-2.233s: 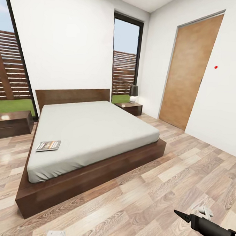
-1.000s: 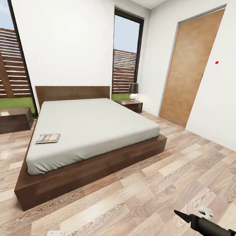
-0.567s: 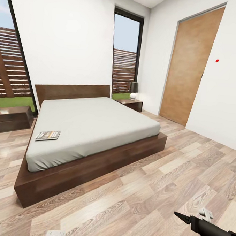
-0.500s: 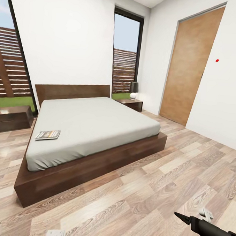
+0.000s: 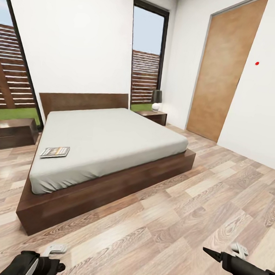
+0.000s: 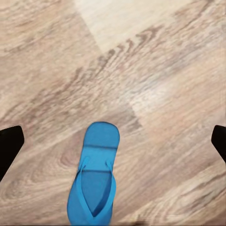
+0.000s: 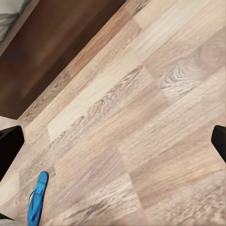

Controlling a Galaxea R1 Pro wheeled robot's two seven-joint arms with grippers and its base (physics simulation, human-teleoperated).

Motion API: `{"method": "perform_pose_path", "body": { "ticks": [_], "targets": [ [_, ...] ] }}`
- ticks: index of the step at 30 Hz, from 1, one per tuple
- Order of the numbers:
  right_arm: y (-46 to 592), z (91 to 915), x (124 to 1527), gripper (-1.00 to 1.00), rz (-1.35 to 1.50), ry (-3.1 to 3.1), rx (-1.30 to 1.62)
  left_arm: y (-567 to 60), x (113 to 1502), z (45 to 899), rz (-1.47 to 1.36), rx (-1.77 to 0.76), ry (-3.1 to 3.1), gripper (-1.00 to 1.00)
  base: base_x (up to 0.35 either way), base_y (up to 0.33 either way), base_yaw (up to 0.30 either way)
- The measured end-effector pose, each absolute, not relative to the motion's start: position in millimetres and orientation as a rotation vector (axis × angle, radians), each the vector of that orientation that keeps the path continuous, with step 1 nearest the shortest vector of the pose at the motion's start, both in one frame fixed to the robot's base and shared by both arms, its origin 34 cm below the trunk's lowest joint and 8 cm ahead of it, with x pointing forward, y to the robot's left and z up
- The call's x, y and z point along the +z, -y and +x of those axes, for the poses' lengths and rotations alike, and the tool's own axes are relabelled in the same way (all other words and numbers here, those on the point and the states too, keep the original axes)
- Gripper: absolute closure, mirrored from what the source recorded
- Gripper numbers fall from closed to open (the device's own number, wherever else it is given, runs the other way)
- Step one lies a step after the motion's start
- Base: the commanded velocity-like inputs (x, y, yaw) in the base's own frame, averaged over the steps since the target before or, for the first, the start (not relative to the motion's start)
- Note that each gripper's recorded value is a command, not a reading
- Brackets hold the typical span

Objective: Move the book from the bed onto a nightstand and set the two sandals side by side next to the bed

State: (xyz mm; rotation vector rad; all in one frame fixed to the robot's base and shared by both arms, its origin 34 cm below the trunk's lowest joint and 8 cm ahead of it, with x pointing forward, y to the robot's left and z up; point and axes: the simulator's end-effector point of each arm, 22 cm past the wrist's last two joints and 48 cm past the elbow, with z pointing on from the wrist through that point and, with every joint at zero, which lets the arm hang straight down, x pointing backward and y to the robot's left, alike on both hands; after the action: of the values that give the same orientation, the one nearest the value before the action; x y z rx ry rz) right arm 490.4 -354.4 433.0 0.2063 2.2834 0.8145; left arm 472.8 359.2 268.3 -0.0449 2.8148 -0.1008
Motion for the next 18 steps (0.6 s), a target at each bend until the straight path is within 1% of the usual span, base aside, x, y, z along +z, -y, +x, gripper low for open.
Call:
{"method": "perform_pose_path", "body": {
  "ticks": [4,18],
  "targets": [
    [354.1,489.1,425.6,-1.00,0.214,-2.299,0.816,-369.4,261.0,468.4,-0.046,-0.081,-2.824,-1.00,0.000,0.000,0.000],
    [353.5,483.5,400.4,-1.00,0.239,-2.354,0.819,-371.4,232.6,455.2,-0.039,-0.078,-2.838,-1.00,0.000,0.000,0.000]
  ]
}}
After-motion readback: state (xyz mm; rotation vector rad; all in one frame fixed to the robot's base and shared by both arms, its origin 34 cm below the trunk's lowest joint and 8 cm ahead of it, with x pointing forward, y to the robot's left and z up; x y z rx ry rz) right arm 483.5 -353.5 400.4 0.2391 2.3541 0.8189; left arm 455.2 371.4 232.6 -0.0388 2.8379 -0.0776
